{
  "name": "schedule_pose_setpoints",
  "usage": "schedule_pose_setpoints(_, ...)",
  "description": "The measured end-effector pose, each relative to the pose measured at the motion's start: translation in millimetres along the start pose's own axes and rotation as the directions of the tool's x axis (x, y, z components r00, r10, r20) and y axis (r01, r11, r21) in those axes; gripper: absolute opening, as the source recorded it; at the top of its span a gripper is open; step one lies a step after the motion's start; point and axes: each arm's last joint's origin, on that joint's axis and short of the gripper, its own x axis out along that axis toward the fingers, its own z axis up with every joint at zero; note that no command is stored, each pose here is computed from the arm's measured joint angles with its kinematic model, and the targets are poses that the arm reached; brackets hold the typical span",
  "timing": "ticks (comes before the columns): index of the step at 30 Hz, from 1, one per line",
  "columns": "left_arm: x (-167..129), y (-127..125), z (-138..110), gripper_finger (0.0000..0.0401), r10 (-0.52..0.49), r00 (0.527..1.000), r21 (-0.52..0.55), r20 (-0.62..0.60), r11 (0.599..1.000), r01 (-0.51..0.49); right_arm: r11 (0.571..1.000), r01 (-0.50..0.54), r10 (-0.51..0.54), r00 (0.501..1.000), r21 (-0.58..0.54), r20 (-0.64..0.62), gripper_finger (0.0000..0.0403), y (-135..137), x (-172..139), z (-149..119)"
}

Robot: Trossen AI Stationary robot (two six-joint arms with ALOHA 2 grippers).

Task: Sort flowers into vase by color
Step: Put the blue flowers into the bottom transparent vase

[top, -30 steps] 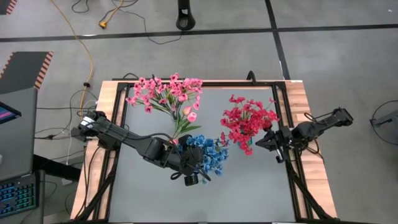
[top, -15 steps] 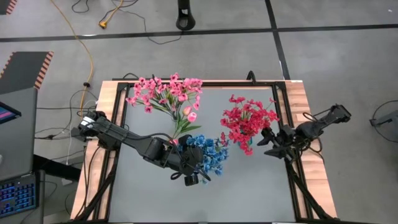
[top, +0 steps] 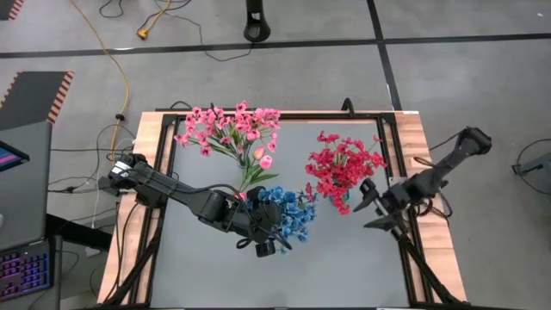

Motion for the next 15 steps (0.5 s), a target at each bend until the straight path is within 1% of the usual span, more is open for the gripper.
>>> schedule_pose_setpoints(5,0.0,0.0,0.0,0.0206,0.0,1.0,-0.002,0.0,1.0,0.0,0.996,0.066,-0.072,0.99,-0.053,-0.119,0.026,13.3,29.8,-1.8)
schedule_pose_setpoints(8,0.0,0.0,0.0,0.0206,-0.002,1.0,-0.003,-0.001,1.0,0.002,0.988,0.123,-0.138,0.971,-0.089,-0.193,0.026,23.3,45.6,-7.2)
schedule_pose_setpoints(11,0.0,-0.1,0.0,0.0206,-0.003,1.0,-0.003,-0.002,1.0,0.003,0.969,0.204,-0.233,0.943,-0.142,-0.237,0.026,34.0,57.9,-11.8)
schedule_pose_setpoints(15,0.0,-0.1,0.0,0.0206,-0.004,1.0,-0.003,-0.002,1.0,0.004,0.927,0.313,-0.358,0.901,-0.206,-0.243,0.026,48.7,70.0,-16.8)
